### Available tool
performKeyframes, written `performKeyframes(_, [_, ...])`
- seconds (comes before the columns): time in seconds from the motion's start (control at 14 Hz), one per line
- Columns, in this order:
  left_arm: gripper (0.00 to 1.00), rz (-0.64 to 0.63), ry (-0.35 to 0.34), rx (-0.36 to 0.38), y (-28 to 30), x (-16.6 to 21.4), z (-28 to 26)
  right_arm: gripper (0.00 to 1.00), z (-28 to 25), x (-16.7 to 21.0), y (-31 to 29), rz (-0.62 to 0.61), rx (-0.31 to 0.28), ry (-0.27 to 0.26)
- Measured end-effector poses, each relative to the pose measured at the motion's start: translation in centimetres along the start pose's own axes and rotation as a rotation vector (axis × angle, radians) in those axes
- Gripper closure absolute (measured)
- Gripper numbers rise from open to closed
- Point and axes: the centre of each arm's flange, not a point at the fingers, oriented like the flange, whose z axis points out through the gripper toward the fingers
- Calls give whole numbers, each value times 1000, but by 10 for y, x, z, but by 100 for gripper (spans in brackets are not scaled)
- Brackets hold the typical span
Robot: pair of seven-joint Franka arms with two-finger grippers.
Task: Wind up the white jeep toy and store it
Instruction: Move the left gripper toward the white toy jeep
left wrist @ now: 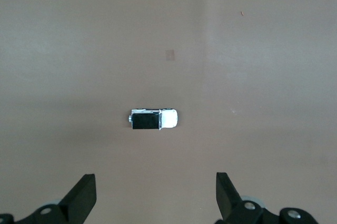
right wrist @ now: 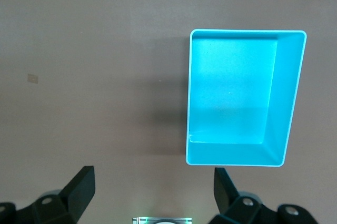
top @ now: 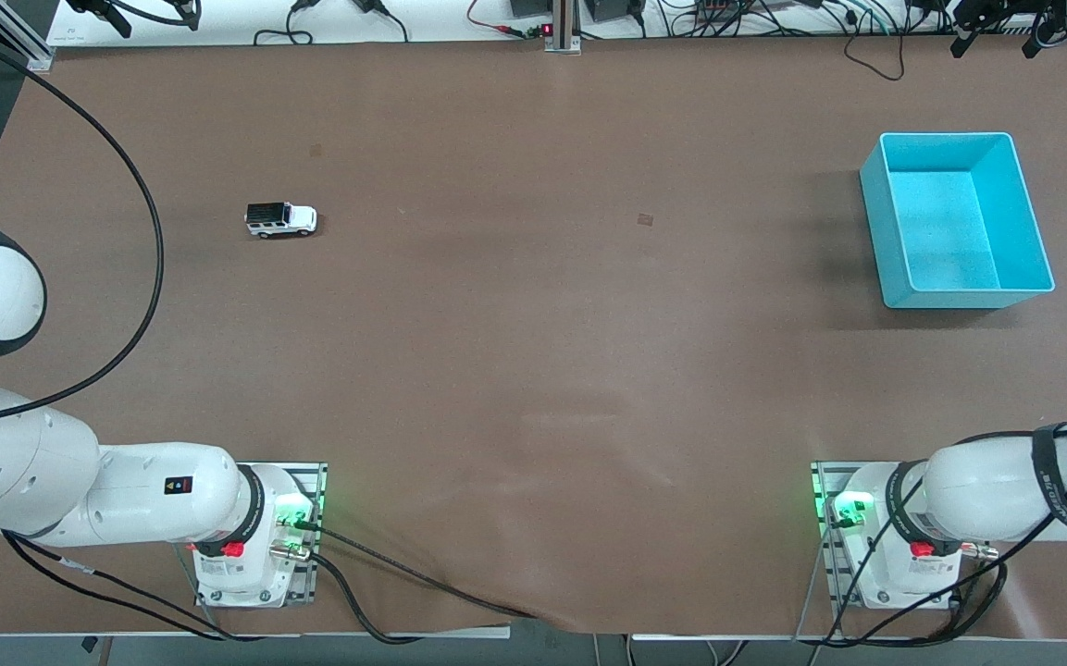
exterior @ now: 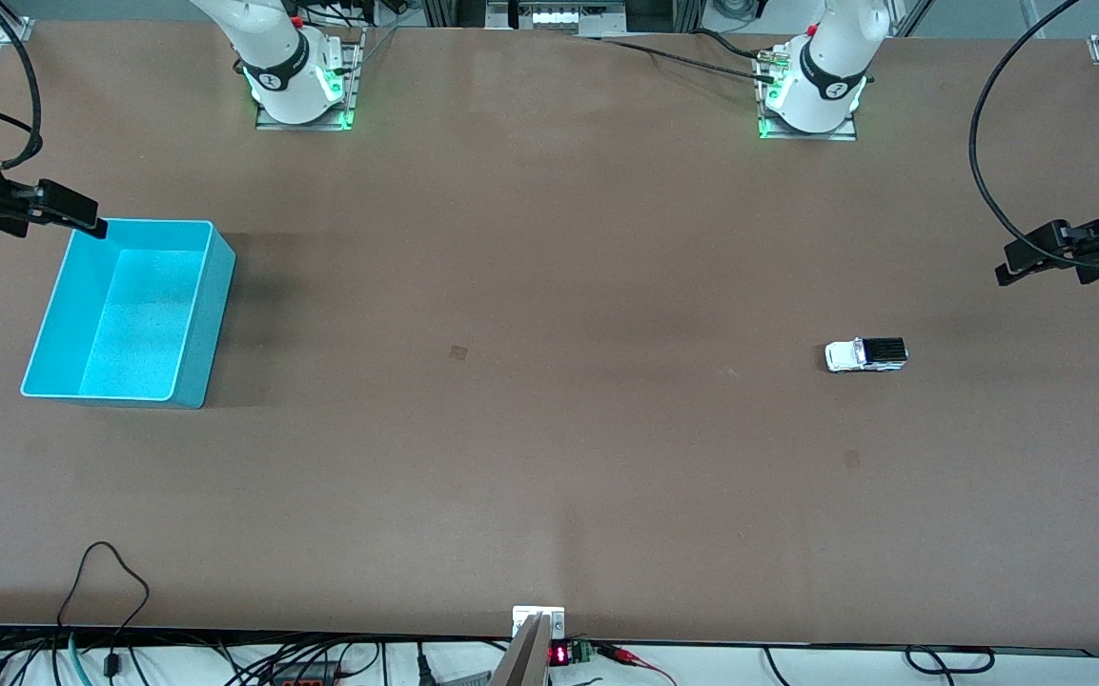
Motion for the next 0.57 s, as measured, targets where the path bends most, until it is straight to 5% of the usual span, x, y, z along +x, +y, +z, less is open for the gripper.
performKeyframes(0.57, [0,10,-17,0,6,-3,5,0,0,0,4,8,1,0])
